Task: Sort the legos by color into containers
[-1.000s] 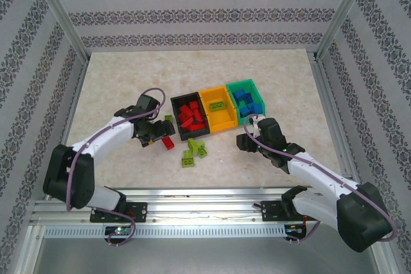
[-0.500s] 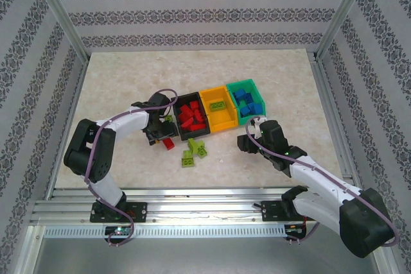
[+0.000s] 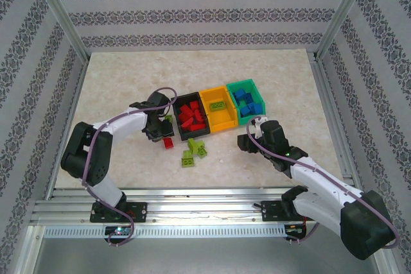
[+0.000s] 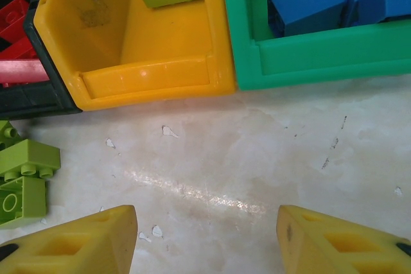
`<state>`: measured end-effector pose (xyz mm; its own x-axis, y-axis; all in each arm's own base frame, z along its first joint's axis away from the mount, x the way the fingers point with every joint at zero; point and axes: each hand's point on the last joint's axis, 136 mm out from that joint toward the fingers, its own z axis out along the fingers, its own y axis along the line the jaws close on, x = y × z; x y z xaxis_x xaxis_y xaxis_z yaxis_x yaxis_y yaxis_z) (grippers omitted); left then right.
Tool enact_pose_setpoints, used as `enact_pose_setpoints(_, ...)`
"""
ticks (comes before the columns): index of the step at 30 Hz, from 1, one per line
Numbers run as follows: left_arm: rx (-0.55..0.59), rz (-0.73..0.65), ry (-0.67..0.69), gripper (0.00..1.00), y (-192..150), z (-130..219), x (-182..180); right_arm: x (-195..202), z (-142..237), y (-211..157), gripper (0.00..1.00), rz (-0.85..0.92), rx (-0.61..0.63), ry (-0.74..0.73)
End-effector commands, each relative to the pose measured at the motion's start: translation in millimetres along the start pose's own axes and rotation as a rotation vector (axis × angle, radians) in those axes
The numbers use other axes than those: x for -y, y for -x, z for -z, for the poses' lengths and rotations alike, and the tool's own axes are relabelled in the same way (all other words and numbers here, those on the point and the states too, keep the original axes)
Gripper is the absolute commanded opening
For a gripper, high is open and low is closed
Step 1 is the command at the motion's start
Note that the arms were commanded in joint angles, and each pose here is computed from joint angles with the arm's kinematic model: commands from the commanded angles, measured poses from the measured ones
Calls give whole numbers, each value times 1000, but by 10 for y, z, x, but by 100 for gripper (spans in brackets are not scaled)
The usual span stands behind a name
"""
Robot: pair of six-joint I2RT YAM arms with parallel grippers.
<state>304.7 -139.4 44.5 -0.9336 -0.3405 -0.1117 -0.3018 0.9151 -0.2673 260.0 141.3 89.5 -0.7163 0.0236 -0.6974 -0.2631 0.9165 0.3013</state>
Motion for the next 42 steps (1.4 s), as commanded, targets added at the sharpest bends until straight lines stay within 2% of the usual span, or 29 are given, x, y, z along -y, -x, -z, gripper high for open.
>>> enact_pose_setpoints(1,76,-27,-49,26,56,325,119,4,-1,-3,60,-4,13,-3)
enact_pose_setpoints(6,164,-34,-161,26,182,801,386,-11,-6,-3,60,-1,11,0)
enact_pose_setpoints(9,169,-36,-256,26,259,955,646,-22,-9,-5,60,2,10,2)
enact_pose_setpoints(11,163,-59,-263,26,324,993,788,-45,-12,-18,60,5,2,15)
enact_pose_setpoints(19,128,-123,-230,36,668,729,1221,-105,-33,-40,60,15,-16,37)
enact_pose_setpoints(22,96,-132,-197,48,710,575,1230,-118,-45,-50,60,16,-25,42)
enact_pose_setpoints(24,90,-138,-194,58,700,535,1218,-140,-56,-50,60,19,-32,50)
enact_pose_setpoints(28,141,-138,-231,68,653,664,1173,-219,-131,-48,60,32,-69,69)
enact_pose_setpoints(32,212,-141,-238,69,539,898,1007,-345,-298,-77,60,19,-110,104)
enact_pose_setpoints(37,294,-128,-208,70,309,1157,606,-534,-660,-112,58,13,-193,113)
enact_pose_setpoints(42,282,-102,-166,70,40,1250,161,-652,-1059,-27,57,16,-244,105)
